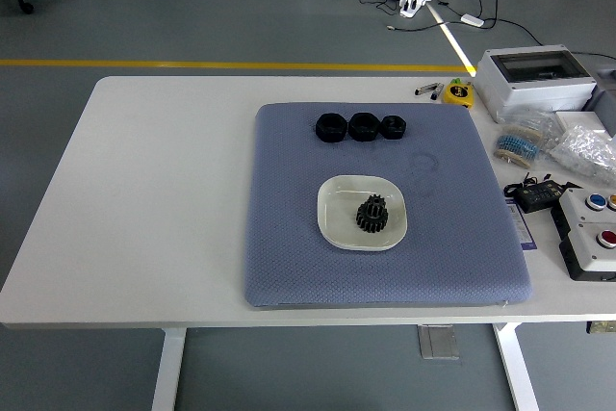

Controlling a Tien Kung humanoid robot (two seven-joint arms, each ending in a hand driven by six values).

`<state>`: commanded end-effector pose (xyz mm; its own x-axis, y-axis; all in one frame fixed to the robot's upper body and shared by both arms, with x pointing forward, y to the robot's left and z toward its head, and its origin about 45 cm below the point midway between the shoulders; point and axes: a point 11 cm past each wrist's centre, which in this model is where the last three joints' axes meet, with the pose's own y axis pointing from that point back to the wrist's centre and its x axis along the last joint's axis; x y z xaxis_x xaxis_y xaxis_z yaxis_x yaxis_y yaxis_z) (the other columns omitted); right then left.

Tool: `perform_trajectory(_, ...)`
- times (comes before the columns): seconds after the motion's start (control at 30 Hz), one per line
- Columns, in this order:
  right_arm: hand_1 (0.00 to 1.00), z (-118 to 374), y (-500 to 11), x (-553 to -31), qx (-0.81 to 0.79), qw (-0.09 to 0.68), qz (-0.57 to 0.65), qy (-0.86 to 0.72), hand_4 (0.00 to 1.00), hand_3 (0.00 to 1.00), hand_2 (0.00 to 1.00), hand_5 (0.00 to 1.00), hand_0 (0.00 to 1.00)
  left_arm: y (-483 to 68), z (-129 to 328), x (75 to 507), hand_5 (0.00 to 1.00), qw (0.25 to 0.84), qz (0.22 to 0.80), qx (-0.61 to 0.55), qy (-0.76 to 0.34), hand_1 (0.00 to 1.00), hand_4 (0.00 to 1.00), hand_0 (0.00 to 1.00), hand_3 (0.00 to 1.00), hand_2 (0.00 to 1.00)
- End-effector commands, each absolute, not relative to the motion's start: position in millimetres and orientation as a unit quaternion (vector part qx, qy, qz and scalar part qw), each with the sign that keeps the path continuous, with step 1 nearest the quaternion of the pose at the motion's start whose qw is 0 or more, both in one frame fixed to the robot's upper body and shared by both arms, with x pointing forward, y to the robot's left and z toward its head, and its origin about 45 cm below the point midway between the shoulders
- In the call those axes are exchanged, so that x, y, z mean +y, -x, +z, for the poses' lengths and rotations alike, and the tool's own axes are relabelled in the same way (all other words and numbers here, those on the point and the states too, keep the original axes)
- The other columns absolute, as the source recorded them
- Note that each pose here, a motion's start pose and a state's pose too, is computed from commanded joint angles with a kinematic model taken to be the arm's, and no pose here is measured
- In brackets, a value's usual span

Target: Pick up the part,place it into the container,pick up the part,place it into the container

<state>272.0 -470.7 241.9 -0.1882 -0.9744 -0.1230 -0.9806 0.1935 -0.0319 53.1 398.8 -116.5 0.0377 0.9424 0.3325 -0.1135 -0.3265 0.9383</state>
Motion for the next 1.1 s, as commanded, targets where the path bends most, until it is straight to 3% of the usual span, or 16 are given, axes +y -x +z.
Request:
perform_trajectory(0.17, 0.816, 244.5, -265.8, -476.1, 0.773, 0.036, 0.011, 0.634, 0.998, 0.875, 0.854, 0.858, 0.813, -58.2, -116.4, 396.2, 0.674, 0.462, 0.578, 0.36, -0.568, 0.84, 0.807, 0.813, 0.769, 0.855)
perform_trajectory(0.73, 0.818, 268.3, -282.3, -477.8, 0.777, 0.073, -0.018, 0.625, 0.998, 0.892, 0.859, 0.854, 0.822, -73.4, -112.1, 402.7, 0.673, 0.473, 0.579, 0.342, -0.569, 0.836, 0.806, 0.809, 0.769, 0.848)
perform_trajectory(0.77, 0.816, 268.6, -281.6, -478.2, 0.777, 0.069, -0.021, 0.625, 0.998, 0.893, 0.861, 0.759, 0.815, -73.2, -112.1, 402.8, 0.677, 0.473, 0.58, 0.342, -0.568, 0.84, 0.805, 0.807, 0.768, 0.849)
perform_trajectory(0.93, 0.816, 270.4, -276.6, -479.5, 0.779, 0.036, -0.063, 0.623, 0.998, 0.893, 0.861, 0.759, 0.815, -73.6, -111.5, 404.6, 0.677, 0.472, 0.581, 0.341, -0.568, 0.84, 0.805, 0.807, 0.768, 0.849)
perform_trajectory(0.97, 0.817, 270.3, -275.6, -479.2, 0.778, 0.027, -0.071, 0.624, 0.998, 0.896, 0.869, 0.55, 0.811, -72.9, -111.4, 405.3, 0.68, 0.472, 0.58, 0.341, -0.569, 0.835, 0.803, 0.805, 0.774, 0.846)
perform_trajectory(1.1, 0.817, 269.7, -275.4, -478.7, 0.779, 0.024, -0.074, 0.622, 0.998, 0.896, 0.869, 0.55, 0.811, -68.5, -111.9, 406.3, 0.68, 0.47, 0.578, 0.341, -0.573, 0.835, 0.803, 0.805, 0.774, 0.846)
